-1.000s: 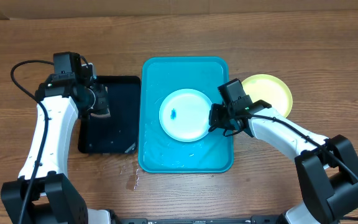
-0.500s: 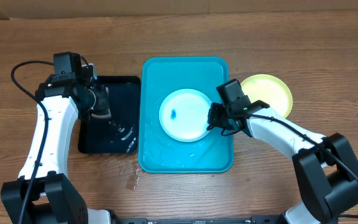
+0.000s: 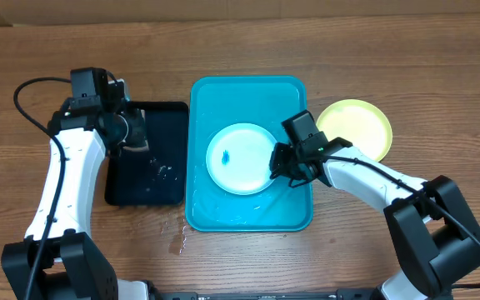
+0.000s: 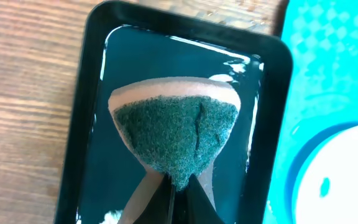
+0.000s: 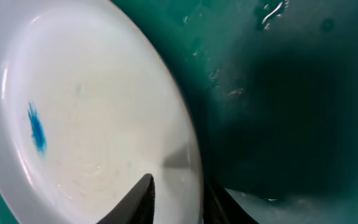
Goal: Clean dirty plates on tray and stack at the side
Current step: 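Carry the sponge right over the white plate, then scrub the white plate with the sponge while the right gripper holds its rim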
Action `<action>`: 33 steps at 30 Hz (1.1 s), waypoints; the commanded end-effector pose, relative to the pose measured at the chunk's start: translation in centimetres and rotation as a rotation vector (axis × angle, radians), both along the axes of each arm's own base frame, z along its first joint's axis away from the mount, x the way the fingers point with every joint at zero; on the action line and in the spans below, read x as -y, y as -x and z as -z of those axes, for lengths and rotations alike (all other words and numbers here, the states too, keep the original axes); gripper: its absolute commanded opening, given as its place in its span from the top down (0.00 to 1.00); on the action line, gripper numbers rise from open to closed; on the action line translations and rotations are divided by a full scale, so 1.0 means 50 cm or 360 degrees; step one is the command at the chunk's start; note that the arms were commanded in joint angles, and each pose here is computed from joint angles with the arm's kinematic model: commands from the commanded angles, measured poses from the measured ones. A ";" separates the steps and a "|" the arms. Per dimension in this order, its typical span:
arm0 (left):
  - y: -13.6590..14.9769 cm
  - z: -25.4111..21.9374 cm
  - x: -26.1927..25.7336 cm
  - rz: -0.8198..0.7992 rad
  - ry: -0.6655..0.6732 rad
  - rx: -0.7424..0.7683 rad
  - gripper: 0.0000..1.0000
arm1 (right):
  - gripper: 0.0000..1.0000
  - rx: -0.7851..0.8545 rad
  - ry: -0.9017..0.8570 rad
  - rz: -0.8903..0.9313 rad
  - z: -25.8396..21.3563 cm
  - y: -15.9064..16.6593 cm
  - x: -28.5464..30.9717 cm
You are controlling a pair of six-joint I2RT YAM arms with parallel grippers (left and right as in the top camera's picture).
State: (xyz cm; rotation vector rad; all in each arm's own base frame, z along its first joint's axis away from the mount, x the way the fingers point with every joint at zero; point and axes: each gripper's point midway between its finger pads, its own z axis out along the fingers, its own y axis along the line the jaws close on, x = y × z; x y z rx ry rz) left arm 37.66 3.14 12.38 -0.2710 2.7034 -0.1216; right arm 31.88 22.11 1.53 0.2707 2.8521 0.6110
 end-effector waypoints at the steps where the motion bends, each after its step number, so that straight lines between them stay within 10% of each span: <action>1: -0.026 -0.041 0.081 0.0211 0.0122 0.0135 0.96 | 0.79 -0.0011 -0.0007 -0.0004 0.005 0.003 -0.002; 15: 0.038 0.010 0.378 0.0638 0.0106 -0.0009 0.96 | 0.95 -0.0029 0.0003 -0.0004 0.008 0.007 0.001; 28: 0.027 0.065 0.381 0.0578 0.0057 -0.0090 0.96 | 0.63 -0.0023 -0.0001 -0.0004 0.007 0.006 0.000; 33: 0.033 0.072 0.381 0.0581 0.0060 -0.0121 0.96 | 0.94 -0.0029 0.0000 -0.0008 0.008 0.010 -0.003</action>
